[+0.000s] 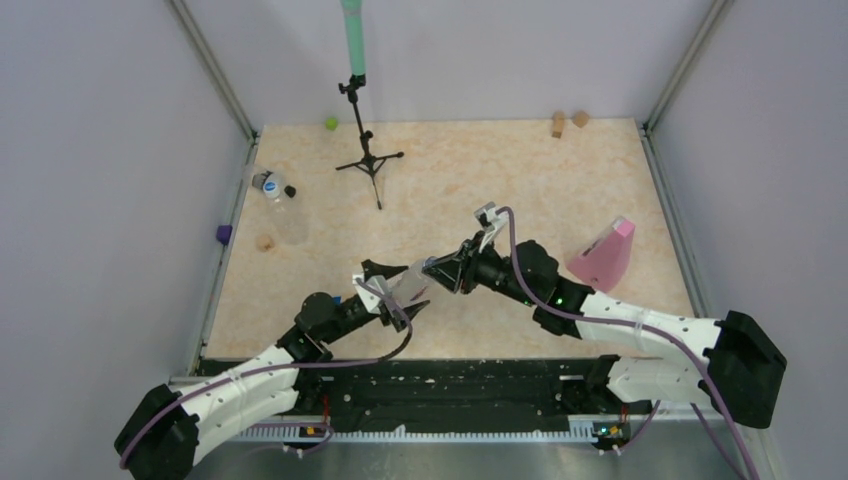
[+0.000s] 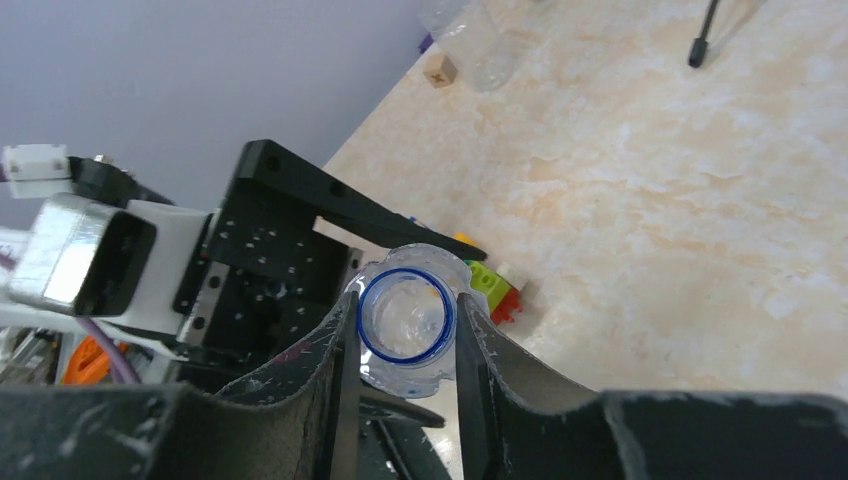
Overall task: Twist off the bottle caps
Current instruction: Place the plastic bottle at the center of the board.
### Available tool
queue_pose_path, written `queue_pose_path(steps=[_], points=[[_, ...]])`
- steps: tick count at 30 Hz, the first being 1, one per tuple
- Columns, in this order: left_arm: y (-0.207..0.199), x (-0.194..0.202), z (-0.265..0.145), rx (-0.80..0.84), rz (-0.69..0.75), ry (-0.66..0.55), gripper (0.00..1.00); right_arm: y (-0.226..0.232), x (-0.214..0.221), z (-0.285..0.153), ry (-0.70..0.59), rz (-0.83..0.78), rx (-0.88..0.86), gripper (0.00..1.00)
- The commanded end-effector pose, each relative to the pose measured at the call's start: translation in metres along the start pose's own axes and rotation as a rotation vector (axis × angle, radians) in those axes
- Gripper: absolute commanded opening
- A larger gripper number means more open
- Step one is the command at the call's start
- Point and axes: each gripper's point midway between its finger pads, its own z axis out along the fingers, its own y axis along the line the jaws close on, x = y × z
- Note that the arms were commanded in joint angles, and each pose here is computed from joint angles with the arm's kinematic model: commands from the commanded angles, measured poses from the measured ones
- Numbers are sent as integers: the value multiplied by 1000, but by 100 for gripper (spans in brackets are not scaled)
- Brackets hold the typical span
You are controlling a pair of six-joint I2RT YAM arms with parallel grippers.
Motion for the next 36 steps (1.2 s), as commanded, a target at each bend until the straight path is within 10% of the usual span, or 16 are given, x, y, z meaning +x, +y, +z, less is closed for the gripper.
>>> queue_pose_path(steps=[1,20,36], points=[[7,-21,2,-35,23,-90,87,-14,-12,-4,-53,-31,96,0],[34,-24,-4,-183,49,-66,92,-203,-117,-97,-156,-153,1013,0],[39,-11,-12,-226,69,-31,93,-293,-160,-116,-209,-85,1158,0]])
